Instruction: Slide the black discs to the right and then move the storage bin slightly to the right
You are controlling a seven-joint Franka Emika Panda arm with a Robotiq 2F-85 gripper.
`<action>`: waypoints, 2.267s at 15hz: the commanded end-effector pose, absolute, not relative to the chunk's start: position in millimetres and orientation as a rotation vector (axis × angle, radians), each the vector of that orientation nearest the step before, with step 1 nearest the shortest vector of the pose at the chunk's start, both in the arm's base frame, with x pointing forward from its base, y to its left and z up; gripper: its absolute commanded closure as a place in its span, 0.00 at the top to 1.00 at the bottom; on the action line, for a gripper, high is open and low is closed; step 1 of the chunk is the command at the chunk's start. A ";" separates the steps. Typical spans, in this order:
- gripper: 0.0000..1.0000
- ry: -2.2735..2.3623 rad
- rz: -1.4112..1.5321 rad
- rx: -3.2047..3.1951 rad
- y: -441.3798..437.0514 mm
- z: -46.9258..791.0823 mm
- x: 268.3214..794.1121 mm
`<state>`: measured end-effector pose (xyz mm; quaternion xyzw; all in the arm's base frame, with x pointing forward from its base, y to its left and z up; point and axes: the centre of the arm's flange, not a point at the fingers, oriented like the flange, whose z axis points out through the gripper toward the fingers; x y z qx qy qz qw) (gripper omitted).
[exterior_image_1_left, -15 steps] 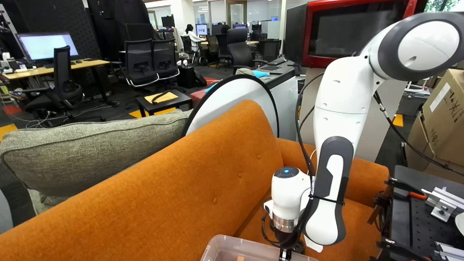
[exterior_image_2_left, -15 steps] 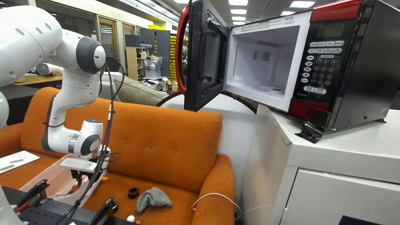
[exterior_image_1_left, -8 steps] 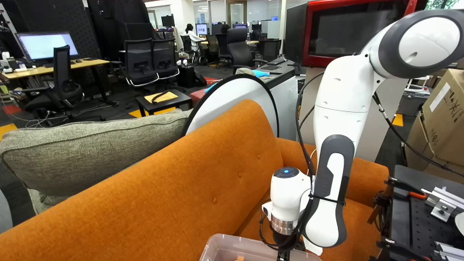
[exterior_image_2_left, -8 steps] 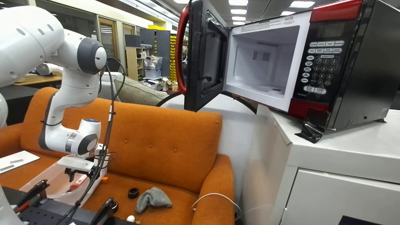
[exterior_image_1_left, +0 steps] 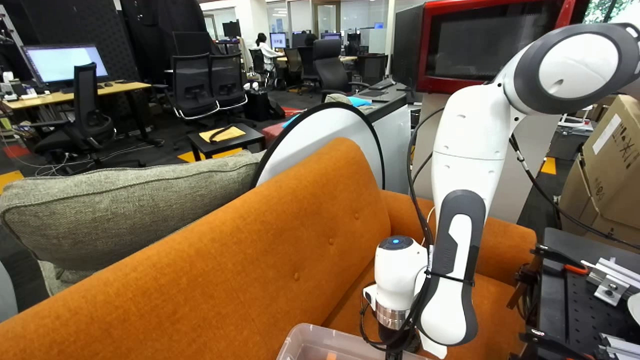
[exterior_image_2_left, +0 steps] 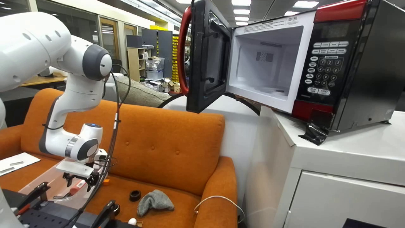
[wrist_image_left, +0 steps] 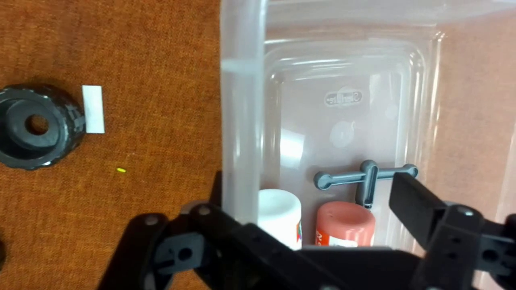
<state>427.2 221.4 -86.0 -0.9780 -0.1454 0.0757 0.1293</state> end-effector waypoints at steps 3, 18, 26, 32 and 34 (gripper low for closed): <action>1.00 -0.468 0.218 -2.641 243.5 -105.8 438.4; 1.00 -0.349 0.097 -2.712 218.7 -95.8 445.3; 1.00 -0.201 -0.121 -2.773 180.1 -67.8 465.1; 1.00 -0.126 -0.330 -2.764 174.2 -28.6 463.3; 1.00 -0.083 -0.379 -2.746 170.7 -18.9 458.7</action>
